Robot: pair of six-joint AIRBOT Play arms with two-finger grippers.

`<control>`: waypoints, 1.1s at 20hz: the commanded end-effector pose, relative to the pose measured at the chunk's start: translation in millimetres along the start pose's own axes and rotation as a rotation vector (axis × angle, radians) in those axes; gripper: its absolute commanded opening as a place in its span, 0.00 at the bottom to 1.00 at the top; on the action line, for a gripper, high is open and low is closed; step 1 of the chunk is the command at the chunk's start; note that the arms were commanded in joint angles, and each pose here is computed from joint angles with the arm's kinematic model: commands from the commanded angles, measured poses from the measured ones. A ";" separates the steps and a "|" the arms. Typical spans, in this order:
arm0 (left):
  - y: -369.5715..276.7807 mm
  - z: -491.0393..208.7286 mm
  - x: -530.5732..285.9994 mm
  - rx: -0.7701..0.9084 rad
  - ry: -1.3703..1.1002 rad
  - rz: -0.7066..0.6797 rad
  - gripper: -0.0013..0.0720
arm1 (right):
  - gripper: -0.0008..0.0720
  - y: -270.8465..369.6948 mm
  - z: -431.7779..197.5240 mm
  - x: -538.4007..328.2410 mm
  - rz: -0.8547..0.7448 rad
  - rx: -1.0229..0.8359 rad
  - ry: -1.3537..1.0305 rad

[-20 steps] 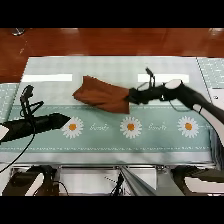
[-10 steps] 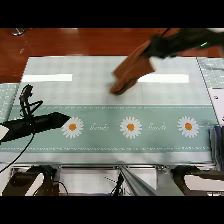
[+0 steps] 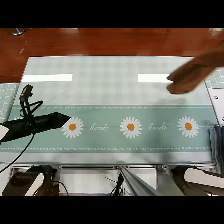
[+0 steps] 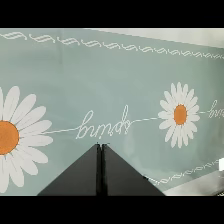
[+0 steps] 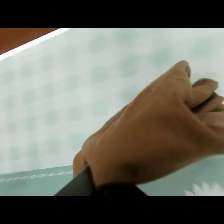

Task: Fold the shirts.

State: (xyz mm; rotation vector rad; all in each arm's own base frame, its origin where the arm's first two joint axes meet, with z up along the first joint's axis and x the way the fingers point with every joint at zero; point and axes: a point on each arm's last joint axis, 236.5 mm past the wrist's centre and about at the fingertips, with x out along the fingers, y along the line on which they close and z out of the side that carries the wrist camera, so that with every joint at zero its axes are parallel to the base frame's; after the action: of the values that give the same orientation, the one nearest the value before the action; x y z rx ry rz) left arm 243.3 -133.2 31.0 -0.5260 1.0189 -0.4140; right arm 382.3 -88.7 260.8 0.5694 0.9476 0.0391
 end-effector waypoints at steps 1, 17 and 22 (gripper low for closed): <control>0.1 -0.3 0.2 0.000 0.001 0.000 0.05 | 0.05 -78.3 -21.9 -63.6 -0.154 0.206 -0.051; 1.4 9.1 0.0 0.000 -0.038 0.006 0.05 | 0.87 -218.8 -238.1 -189.4 -0.837 1.006 -0.174; 5.5 23.8 3.5 -0.018 -0.087 0.014 0.05 | 0.82 -214.9 -190.0 -170.2 -0.669 0.901 -0.285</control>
State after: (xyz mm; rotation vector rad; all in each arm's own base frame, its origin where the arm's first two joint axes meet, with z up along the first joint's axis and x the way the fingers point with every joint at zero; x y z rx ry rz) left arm 258.6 -127.3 34.5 -0.5358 0.9621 -0.3808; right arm 62.7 -227.4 196.4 1.0069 0.8925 -1.1739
